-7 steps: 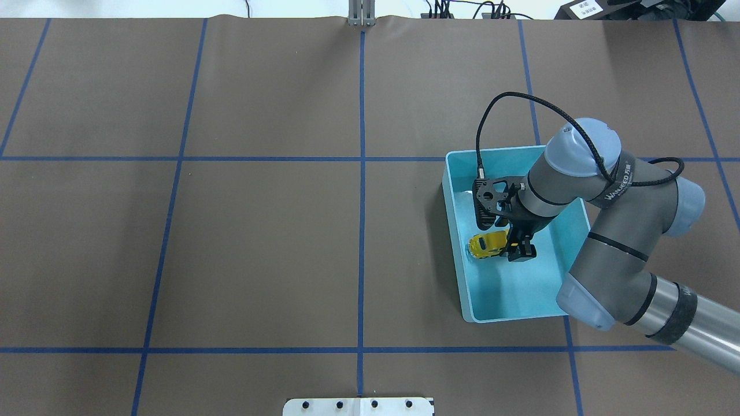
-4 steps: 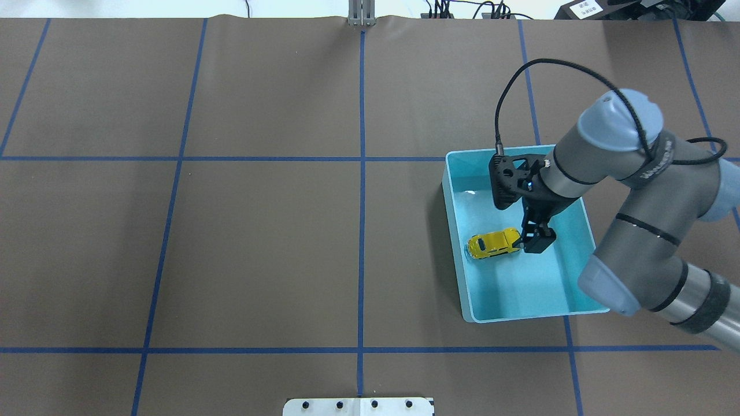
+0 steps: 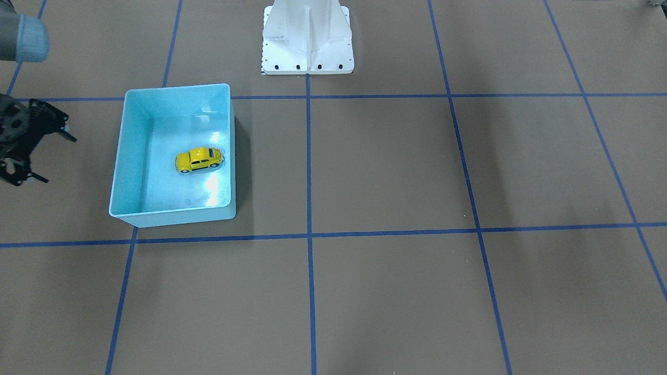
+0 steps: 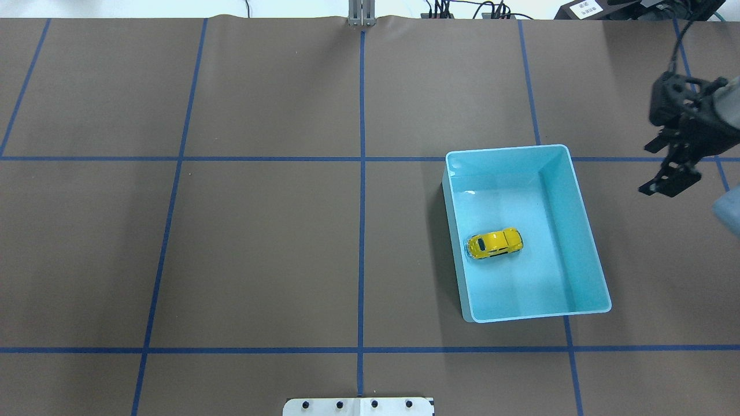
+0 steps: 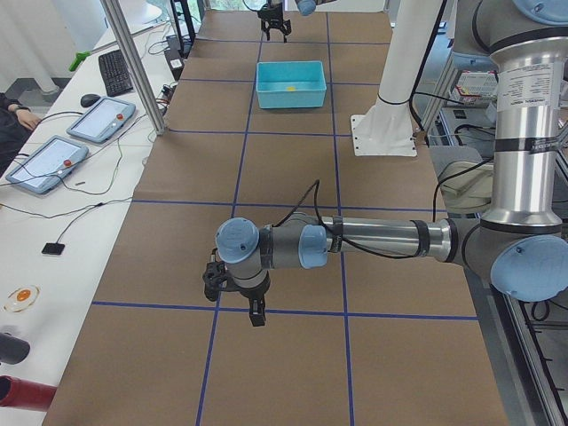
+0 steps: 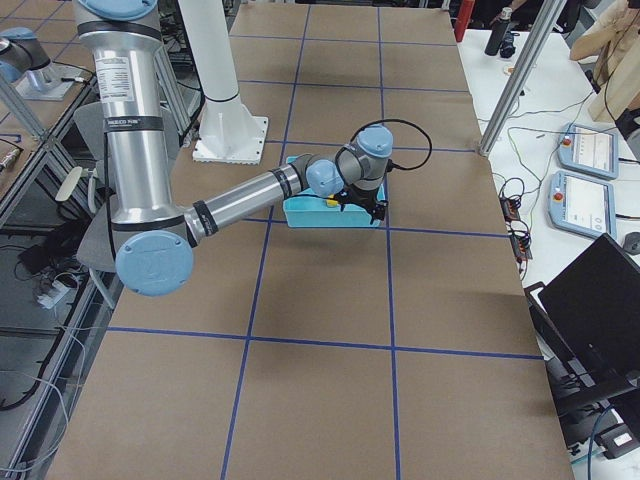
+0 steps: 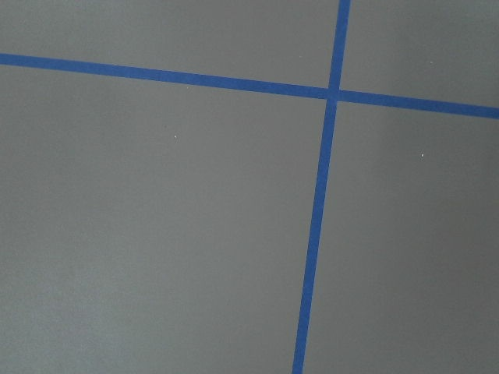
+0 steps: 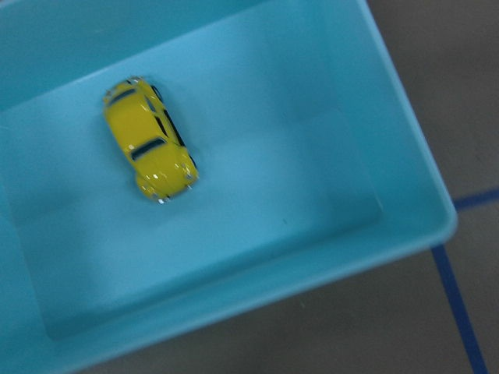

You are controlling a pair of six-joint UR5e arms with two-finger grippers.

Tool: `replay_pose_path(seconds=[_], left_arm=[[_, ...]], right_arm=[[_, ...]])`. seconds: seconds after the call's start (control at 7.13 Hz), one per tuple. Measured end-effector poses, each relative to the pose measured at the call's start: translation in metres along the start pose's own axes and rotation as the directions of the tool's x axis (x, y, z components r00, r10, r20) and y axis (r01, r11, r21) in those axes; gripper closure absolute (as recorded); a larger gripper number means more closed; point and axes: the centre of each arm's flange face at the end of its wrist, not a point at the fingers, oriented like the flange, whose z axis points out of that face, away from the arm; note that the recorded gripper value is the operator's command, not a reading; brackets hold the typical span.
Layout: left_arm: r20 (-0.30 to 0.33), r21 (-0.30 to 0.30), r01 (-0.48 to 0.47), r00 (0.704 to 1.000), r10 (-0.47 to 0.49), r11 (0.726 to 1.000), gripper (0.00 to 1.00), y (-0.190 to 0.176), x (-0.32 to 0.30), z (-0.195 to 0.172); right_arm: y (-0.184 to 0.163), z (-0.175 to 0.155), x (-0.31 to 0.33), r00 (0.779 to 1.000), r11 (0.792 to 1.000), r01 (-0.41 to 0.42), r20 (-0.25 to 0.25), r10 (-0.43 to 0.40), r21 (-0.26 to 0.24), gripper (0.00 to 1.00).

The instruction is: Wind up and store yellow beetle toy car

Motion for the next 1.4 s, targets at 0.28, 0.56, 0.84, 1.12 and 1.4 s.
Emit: replay_pose_path(seconds=[0.28,0.56,0.84,1.12,1.4], left_arm=[[0.0,0.002,-0.003,1.0,0.003,1.0,0.0,0.0,0.001,-0.001],[0.0,0.001,-0.002,1.0,0.002,1.0,0.0,0.0,0.0,0.0],[0.0,0.002,-0.002,1.0,0.002,1.0,0.0,0.001,0.0,-0.001],[-0.002,0.005,-0.004,1.0,0.004,1.0,0.0,0.0,0.002,-0.002],[-0.003,0.003,-0.003,1.0,0.003,1.0,0.0,-0.001,0.002,-0.001]], right_arm=[[0.092,-0.039,0.061,0.933,0.933,-0.358,-0.048,0.356,-0.032,0.0],[0.172,-0.046,0.096,0.749,0.748,-0.663,-0.072,0.659,-0.039,0.0],[0.236,-0.042,0.119,0.602,0.6,-0.799,-0.087,0.794,-0.047,0.0],[0.253,-0.042,0.133,0.43,0.429,-0.903,-0.122,0.894,-0.033,0.0],[0.251,-0.047,0.136,0.331,0.335,-0.942,-0.153,0.931,-0.001,0.0]])
